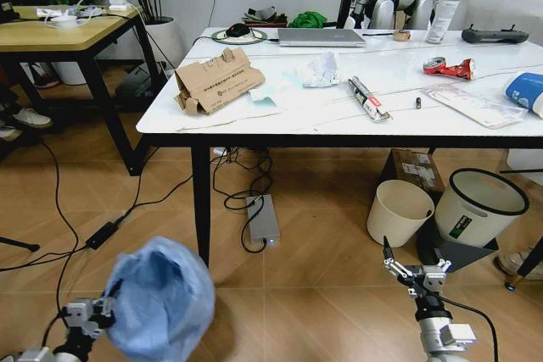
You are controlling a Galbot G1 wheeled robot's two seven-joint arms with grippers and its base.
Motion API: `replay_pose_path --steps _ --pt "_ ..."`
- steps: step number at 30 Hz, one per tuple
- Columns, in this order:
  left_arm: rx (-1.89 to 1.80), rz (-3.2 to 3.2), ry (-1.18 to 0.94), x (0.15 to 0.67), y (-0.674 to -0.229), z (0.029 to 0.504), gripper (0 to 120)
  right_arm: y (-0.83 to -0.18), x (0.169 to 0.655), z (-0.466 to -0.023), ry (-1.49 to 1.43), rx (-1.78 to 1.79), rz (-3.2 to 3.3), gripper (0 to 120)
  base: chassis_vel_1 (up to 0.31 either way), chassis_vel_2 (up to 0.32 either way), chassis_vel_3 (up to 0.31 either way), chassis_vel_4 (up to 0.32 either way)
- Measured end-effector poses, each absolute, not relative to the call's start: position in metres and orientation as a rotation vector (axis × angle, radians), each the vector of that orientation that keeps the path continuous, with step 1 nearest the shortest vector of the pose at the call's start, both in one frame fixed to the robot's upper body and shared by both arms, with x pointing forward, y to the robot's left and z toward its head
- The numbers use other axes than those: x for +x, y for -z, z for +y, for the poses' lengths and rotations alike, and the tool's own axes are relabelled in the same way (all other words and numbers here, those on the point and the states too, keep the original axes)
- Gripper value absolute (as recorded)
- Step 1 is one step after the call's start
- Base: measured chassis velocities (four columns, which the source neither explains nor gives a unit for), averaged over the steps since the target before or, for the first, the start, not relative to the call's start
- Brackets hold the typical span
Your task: Pick up the trash bin and place the trash from the table into it.
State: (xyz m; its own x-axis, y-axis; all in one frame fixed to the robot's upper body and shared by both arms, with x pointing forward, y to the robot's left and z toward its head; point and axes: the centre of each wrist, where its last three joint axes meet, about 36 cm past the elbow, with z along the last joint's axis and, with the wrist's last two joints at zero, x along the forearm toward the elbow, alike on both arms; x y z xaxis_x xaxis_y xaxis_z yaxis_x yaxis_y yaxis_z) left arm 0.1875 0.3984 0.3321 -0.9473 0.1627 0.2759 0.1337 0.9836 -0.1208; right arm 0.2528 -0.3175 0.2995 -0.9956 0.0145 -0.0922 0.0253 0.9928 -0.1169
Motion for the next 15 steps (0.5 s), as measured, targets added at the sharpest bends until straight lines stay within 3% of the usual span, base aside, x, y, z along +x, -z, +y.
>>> replay_pose_path --steps 15 --pt "-0.400 -2.796 -0.173 0.164 -0.390 0.327 0 -0.300 0.237 -0.318 0.221 0.023 3.068 100 0.000 0.000 0.000 0.000"
